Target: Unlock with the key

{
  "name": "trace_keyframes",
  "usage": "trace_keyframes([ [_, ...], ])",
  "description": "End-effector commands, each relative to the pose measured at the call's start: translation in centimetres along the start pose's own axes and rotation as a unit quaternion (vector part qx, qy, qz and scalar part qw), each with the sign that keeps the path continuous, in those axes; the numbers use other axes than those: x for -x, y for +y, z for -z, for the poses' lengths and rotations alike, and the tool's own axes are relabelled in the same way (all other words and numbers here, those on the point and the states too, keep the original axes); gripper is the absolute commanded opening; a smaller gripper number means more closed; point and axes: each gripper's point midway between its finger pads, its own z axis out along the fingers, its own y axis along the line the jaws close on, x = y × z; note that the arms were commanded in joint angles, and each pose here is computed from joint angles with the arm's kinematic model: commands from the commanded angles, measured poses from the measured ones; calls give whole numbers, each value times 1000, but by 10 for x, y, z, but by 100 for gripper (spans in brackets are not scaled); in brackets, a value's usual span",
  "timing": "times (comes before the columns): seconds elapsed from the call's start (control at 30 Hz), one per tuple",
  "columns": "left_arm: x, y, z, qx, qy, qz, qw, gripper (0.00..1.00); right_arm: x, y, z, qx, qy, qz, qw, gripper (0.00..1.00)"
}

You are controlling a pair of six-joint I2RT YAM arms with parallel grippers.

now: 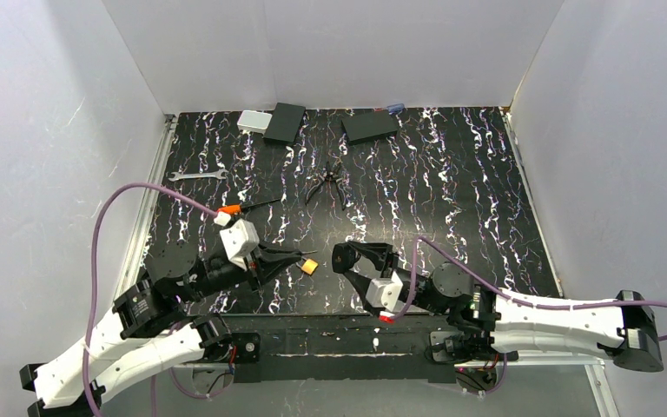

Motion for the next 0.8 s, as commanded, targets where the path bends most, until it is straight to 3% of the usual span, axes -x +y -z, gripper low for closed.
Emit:
trace_keyframes([
  [0.0, 5, 0, -2, -35, -17, -156, 987, 3, 58, -53, 5, -71, -81, -43, 993, 1],
  [0.03, -5, -5, -3, -64, -8, -198, 978, 8, 58, -52, 5, -66, -78, -47, 994, 1],
  [0.07, -19, -17, 0, -124, 2, -274, 954, 9, 57, -49, 5, -59, -75, -51, 994, 1],
  [0.13, -47, -47, 16, -253, -2, -397, 882, 2, 56, -46, 5, -48, -68, -56, 995, 1],
  [0.17, -46, -52, 19, -266, -12, -405, 875, 0, 55, -45, 6, -44, -65, -60, 995, 1],
  [0.23, -39, -50, 18, -259, -32, -443, 857, 0, 54, -44, 8, -40, -61, -67, 995, 1],
  [0.4, -46, -41, 13, -250, -59, -569, 781, 0, 53, -41, 12, -31, -49, -94, 994, 1],
  [0.77, -22, -9, -11, -180, -46, -734, 654, 0, 49, -32, 8, -5, -14, -143, 990, 1],
])
